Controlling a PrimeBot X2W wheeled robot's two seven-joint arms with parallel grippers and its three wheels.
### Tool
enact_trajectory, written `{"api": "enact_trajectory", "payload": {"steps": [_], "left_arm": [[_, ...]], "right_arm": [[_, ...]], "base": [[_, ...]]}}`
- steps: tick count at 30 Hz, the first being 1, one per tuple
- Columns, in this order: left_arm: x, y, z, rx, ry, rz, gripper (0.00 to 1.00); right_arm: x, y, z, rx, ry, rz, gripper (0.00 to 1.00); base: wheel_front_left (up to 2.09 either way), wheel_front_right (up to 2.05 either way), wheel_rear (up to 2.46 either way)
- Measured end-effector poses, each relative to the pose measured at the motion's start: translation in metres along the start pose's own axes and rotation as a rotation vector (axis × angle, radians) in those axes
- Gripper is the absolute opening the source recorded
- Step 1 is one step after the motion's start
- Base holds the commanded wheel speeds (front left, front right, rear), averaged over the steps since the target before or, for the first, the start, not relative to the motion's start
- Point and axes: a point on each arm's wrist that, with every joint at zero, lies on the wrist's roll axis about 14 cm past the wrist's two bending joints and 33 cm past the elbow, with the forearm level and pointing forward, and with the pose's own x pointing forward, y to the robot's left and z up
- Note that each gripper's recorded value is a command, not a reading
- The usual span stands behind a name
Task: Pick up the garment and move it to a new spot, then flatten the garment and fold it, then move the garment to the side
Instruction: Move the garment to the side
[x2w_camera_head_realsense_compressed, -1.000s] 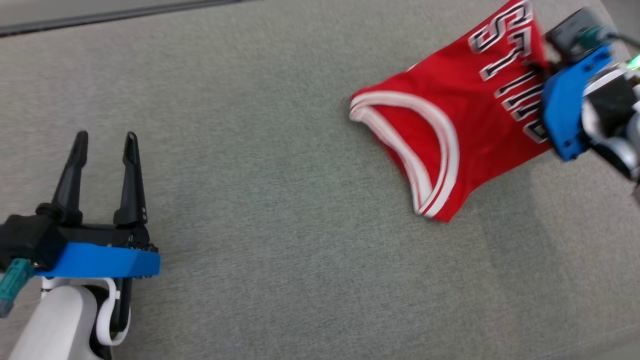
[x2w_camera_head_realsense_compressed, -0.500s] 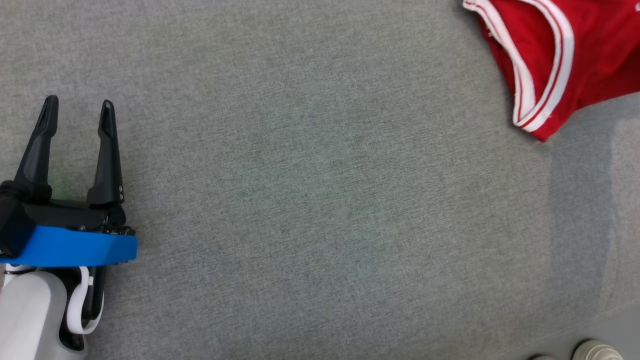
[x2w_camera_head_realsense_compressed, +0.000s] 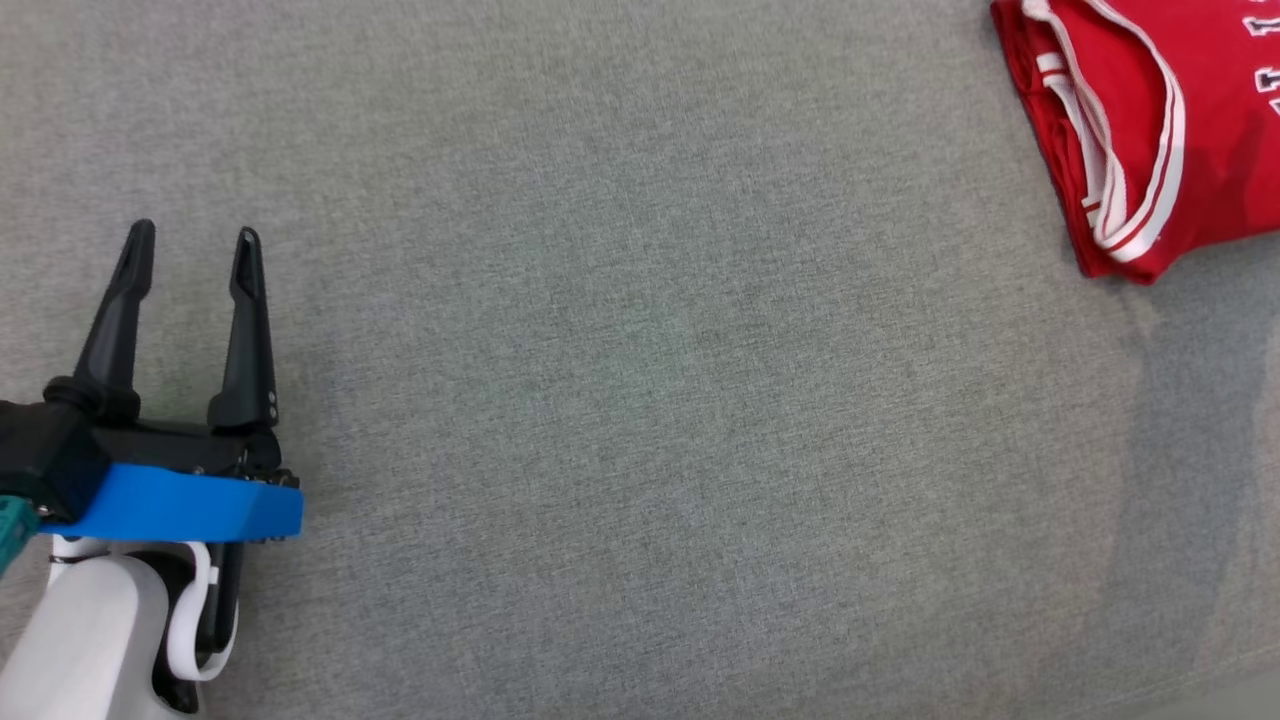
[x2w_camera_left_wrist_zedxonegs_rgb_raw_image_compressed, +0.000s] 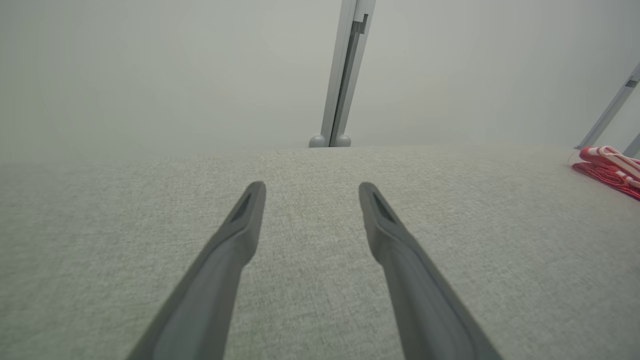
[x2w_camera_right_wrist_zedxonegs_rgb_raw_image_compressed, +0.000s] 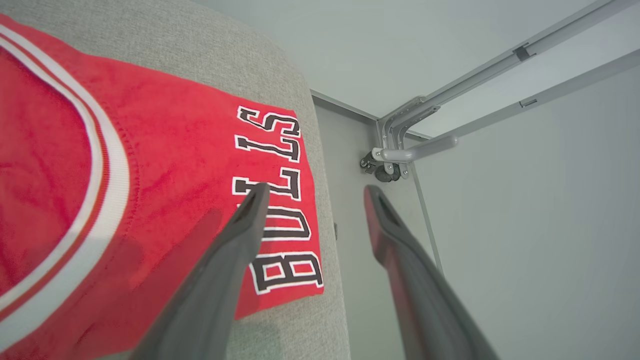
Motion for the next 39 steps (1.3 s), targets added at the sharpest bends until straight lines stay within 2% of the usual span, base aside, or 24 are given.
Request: {"api": "enact_trajectory", "payload": {"steps": [6, 10, 15, 16, 17, 20, 26, 29, 39], "left_arm": [[-0.017, -0.004, 0.017, -0.001, -0.028, 0.020, 1.00], [-0.036, -0.007, 0.027, -0.012, -0.041, 0.046, 1.00], [-0.070, -0.005, 0.035, -0.025, -0.045, 0.105, 1.00], [-0.070, -0.005, 0.035, -0.025, -0.045, 0.105, 1.00], [-0.082, -0.005, 0.040, -0.025, -0.054, 0.120, 1.00], [-0.100, -0.002, 0.045, -0.024, -0.066, 0.152, 1.00], [-0.126, -0.002, 0.055, -0.035, -0.101, 0.189, 1.00], [-0.137, -0.001, 0.056, -0.037, -0.107, 0.205, 1.00], [-0.159, -0.005, 0.054, -0.043, -0.113, 0.226, 1.00]], "right_arm": [[-0.017, -0.009, 0.001, 0.043, -0.033, -0.013, 1.00], [-0.035, -0.001, 0.023, 0.125, -0.165, 0.020, 1.00], [-0.074, 0.024, 0.056, 0.271, -0.395, 0.086, 1.00], [-0.074, 0.024, 0.056, 0.271, -0.395, 0.086, 1.00], [-0.092, 0.036, 0.059, 0.319, -0.464, 0.113, 1.00], [-0.118, 0.061, 0.055, 0.392, -0.523, 0.176, 1.00], [-0.167, 0.105, 0.049, 0.475, -0.604, 0.292, 1.00], [-0.187, 0.123, 0.046, 0.475, -0.622, 0.339, 1.00], [-0.226, 0.138, 0.039, 0.553, -0.644, 0.377, 1.00]], "base": [[0.00, 0.00, 0.00], [0.00, 0.00, 0.00], [0.00, 0.00, 0.00], [0.00, 0.00, 0.00], [0.00, 0.00, 0.00], [0.00, 0.00, 0.00], [0.00, 0.00, 0.00], [0.00, 0.00, 0.00], [0.00, 0.00, 0.00]]}}
